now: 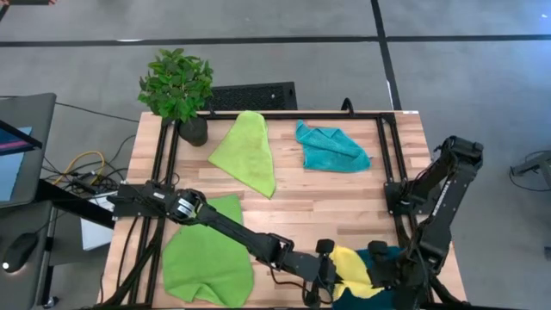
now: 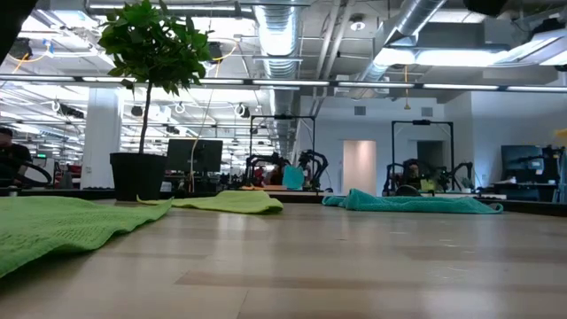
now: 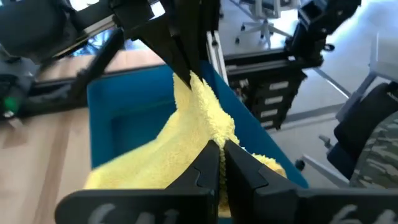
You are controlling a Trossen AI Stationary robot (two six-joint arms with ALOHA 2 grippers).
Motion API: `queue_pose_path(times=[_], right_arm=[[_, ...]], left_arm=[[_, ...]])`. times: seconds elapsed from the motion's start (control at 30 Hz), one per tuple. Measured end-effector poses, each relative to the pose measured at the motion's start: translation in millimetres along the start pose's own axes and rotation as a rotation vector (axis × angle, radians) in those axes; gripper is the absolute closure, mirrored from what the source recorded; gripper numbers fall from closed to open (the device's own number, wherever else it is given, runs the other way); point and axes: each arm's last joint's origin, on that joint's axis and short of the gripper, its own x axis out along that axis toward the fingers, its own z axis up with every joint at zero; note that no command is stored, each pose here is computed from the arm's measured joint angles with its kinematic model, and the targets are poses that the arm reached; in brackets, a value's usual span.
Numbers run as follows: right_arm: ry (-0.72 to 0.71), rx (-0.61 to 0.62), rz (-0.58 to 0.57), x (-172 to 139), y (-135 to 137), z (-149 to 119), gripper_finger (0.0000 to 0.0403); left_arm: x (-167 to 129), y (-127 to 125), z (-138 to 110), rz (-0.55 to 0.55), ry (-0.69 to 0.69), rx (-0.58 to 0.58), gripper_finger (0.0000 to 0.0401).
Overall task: Fold microfiber towels
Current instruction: Put the folded yellow towel into the bin
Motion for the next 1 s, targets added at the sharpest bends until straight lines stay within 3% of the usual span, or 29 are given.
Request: queue_pose_path(times=[0.23, 0.43, 0.67, 1.0], right_arm=[[0.011, -0.01, -0.068, -34, -17, -8, 0.0394], [-0.005, -0.011, -0.104, -63, -32, -15, 0.0393], [-0.052, -0.014, -0.171, -92, -53, -22, 0.0393], [0.005, 0.008, -0.348, -109, -90, -21, 0.0392]], left_arm=[[0, 15, 5, 0.139, -0.037, 0.009, 0.0401], [-4, 34, 25, 0.182, -0.066, 0.018, 0.0401], [-20, 58, 51, 0.269, 0.036, 0.044, 0.0401], [-25, 102, 50, 0.372, 0.122, 0.038, 0.0401]])
